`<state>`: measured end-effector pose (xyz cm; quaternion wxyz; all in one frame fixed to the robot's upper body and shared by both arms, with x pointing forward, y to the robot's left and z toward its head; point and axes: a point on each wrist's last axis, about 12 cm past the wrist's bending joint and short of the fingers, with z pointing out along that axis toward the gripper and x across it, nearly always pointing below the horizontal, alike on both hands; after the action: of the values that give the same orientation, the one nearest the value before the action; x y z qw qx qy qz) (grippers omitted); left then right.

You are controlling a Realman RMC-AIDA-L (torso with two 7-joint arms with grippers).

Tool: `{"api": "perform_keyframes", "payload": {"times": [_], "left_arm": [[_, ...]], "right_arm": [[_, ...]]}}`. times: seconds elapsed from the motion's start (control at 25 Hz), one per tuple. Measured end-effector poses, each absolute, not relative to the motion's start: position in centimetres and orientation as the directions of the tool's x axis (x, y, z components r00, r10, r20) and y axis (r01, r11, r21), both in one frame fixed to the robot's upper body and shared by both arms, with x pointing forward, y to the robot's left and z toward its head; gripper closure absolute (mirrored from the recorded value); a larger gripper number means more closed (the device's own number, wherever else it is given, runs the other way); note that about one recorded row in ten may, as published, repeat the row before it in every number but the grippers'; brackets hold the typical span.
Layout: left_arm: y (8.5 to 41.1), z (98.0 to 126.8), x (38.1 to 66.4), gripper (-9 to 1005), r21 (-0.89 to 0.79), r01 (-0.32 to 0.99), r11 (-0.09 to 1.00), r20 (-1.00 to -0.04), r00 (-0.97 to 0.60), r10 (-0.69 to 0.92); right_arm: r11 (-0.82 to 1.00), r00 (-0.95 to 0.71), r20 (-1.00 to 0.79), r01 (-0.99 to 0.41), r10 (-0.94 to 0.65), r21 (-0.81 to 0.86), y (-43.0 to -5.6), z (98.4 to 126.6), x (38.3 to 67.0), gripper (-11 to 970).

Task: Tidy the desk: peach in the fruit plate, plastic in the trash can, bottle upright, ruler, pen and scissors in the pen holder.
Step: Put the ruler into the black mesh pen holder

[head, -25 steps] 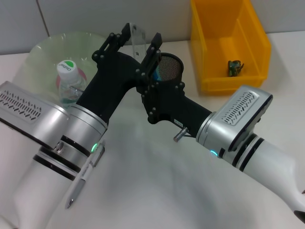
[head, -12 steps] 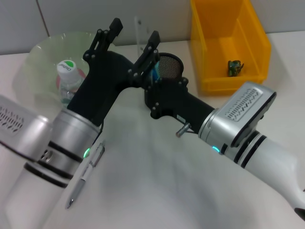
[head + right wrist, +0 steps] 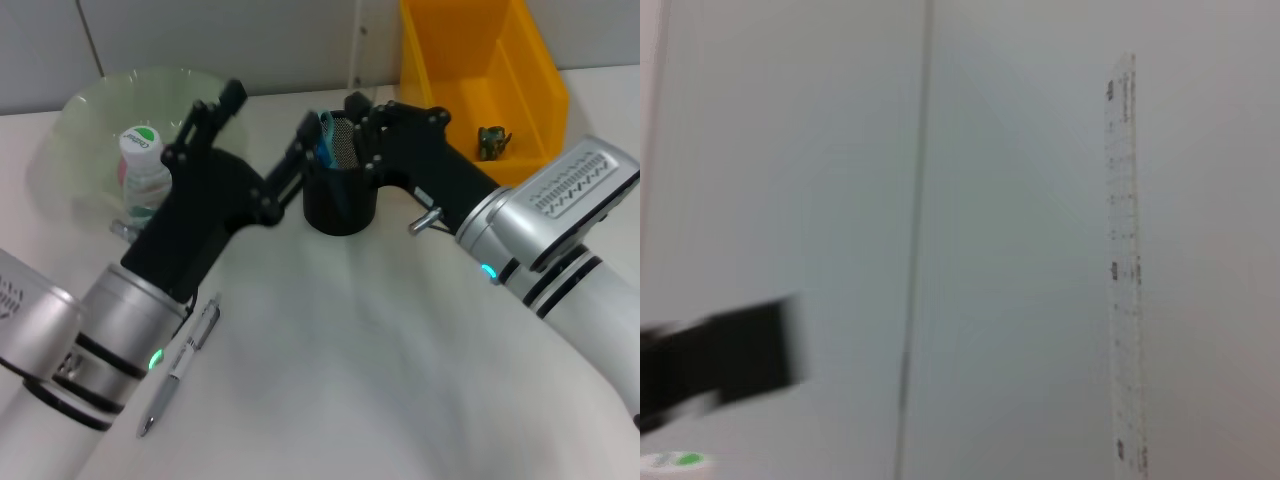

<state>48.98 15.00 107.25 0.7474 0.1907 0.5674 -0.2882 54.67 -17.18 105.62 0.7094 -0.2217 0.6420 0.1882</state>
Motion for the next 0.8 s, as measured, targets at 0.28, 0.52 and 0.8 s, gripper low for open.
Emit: {"api": "perform_keyframes", "payload": {"times": [0.28, 0.52, 0.8], "left_arm": [[16.6, 106.1, 48.6, 189, -0.067, 0.743, 0.666, -0.984, 0.061, -0.167], [18.8, 106.6, 49.5, 188, -0.149, 0.819, 0.554, -0.988, -0.107, -0.108], [21.7, 108.4, 50.1, 188, -0.177, 0.838, 0.517, -0.975, -0.221, 0.023]], "right_arm": [[0.851, 0.084, -0.996, -0.520, -0.031, -0.070, -18.2, 105.3, 55.2, 922], [0.854, 0.065, -0.998, -0.518, -0.024, -0.054, -18.4, 105.2, 55.3, 917], [0.853, 0.020, -1.000, -0.521, -0.012, -0.021, -18.5, 105.0, 55.7, 911]]}}
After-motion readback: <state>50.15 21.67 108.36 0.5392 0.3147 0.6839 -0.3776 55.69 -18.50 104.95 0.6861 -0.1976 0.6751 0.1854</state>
